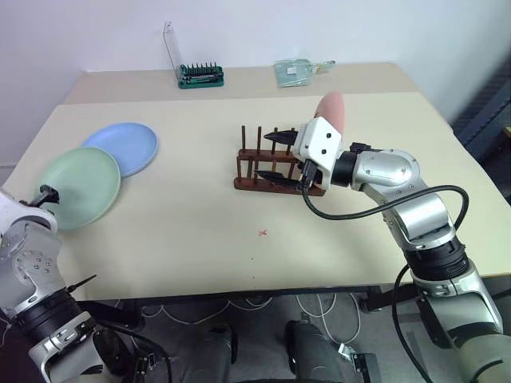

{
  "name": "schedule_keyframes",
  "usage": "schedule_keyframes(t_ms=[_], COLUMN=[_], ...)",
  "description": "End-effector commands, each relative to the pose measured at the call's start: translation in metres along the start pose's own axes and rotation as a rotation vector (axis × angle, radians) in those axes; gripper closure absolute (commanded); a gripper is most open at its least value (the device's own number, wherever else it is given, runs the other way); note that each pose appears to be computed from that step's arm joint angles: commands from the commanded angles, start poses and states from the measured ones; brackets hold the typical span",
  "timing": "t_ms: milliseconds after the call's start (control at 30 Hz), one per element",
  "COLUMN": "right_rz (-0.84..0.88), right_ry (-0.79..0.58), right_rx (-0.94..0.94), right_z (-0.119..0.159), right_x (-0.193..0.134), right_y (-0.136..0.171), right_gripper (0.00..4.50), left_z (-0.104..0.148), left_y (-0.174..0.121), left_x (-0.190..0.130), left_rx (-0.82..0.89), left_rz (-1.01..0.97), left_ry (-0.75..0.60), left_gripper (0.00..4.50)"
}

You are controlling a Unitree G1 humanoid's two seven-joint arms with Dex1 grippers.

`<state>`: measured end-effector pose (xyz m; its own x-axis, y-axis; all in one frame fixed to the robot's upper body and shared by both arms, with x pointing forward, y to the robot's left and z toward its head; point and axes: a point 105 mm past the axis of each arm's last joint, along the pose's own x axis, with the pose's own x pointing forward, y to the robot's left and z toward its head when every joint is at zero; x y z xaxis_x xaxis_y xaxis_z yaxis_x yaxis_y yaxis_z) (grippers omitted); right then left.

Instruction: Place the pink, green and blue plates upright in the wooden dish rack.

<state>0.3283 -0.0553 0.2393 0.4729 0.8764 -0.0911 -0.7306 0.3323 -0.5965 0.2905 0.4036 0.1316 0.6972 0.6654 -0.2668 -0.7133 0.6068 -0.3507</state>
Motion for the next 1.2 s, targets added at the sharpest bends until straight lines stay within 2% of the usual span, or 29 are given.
schedule_keyframes(t_ms=[33, 233, 267, 333, 567, 800, 933, 1000, 1067, 1133, 1200], right_rz=[-0.012, -0.017, -0.018, -0.023, -0.026, -0.026, -0.022, -0.022, -0.022, 0.000, -0.025], right_ry=[-0.043, -0.036, -0.035, -0.032, -0.025, -0.023, -0.031, -0.043, -0.051, -0.065, -0.066], right_rx=[-0.036, -0.037, -0.036, -0.037, -0.036, -0.042, -0.053, -0.059, -0.060, -0.042, -0.105], right_z=[0.013, 0.011, 0.011, 0.010, 0.008, 0.007, 0.010, 0.013, 0.015, 0.018, 0.022], right_x=[0.001, 0.001, 0.001, 0.001, -0.001, -0.001, -0.001, 0.000, 0.001, 0.002, 0.007], right_y=[0.000, 0.000, 0.000, 0.000, 0.001, 0.001, 0.001, 0.000, 0.000, 0.001, -0.005], right_gripper=[1.11, 1.11, 1.11, 1.11, 1.11, 1.11, 1.11, 1.11, 1.11, 1.11, 0.61], left_z=[-0.005, -0.027, -0.031, -0.037, -0.043, -0.047, 0.001, 0.027, 0.038, 0.046, 0.058], left_y=[-0.006, -0.011, -0.011, -0.011, -0.008, -0.005, -0.037, -0.057, -0.068, -0.080, -0.117], left_x=[-0.002, -0.001, -0.001, 0.000, -0.001, -0.002, -0.008, -0.018, -0.024, -0.030, -0.045], left_rx=[-0.092, -0.220, -0.255, -0.284, -0.330, -0.356, -0.477, -0.448, -0.429, -0.384, -0.178], left_rz=[-0.008, -0.012, -0.009, 0.007, 0.032, 0.038, -0.183, -0.304, -0.370, -0.418, -0.520], left_ry=[0.054, 0.174, 0.197, 0.221, 0.234, 0.232, 0.027, -0.075, -0.125, -0.152, -0.211], left_gripper=[0.02, 0.02, 0.25, 0.88, 4.38, 4.45, 4.45, 4.45, 4.45, 4.45, 4.50])
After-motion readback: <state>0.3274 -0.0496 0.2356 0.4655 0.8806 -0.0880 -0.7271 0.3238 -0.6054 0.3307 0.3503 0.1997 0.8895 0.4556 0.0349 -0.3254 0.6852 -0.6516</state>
